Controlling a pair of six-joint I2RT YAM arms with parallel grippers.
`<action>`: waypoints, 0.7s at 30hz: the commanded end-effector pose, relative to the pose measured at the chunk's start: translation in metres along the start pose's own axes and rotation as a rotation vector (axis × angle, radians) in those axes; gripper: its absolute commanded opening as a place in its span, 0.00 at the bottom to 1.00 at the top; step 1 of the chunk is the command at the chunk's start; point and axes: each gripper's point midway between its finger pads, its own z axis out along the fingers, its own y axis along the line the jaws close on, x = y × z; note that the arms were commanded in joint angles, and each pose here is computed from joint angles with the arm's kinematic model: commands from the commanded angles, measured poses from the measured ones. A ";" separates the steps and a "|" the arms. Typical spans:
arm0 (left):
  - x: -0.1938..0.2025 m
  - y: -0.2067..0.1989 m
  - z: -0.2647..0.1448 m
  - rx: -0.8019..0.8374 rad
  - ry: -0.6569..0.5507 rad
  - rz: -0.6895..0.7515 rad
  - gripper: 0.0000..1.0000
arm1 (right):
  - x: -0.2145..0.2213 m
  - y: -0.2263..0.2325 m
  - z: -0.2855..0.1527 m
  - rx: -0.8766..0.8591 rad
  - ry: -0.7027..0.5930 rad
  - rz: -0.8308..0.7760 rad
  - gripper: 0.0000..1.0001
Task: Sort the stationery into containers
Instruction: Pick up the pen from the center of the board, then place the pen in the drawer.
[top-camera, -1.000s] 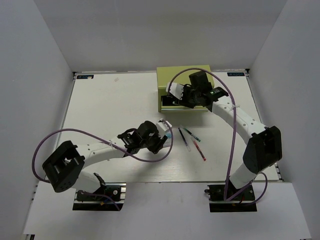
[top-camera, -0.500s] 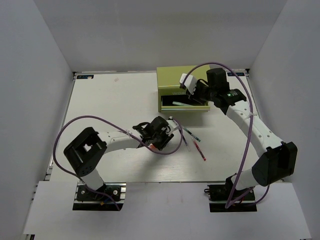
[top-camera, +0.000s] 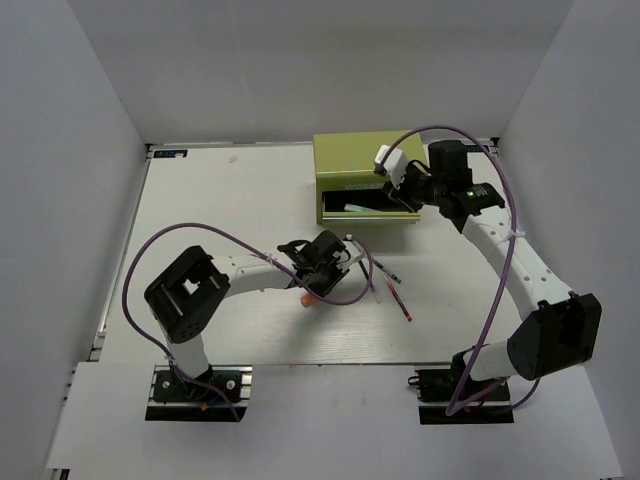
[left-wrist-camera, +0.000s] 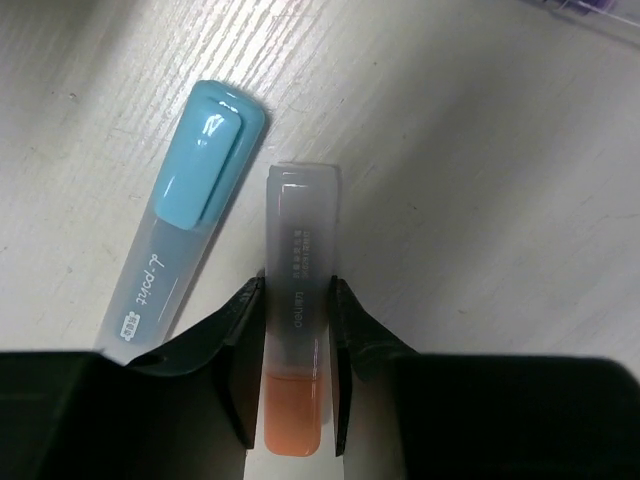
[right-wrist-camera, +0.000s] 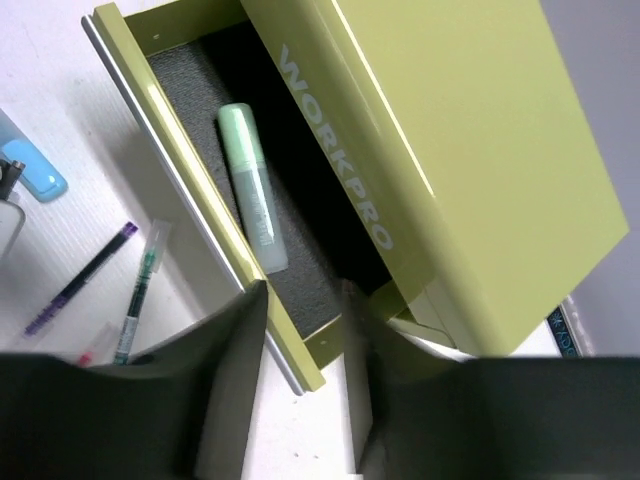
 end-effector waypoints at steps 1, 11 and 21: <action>0.000 -0.009 -0.011 0.047 0.011 0.016 0.18 | -0.009 -0.007 -0.014 0.038 -0.049 0.037 0.44; -0.135 -0.016 -0.103 0.124 -0.404 0.185 0.06 | 0.009 -0.011 -0.031 0.118 -0.046 0.141 0.24; -0.218 0.016 -0.114 0.063 -0.548 0.347 0.05 | 0.038 -0.011 -0.051 0.198 -0.013 0.194 0.00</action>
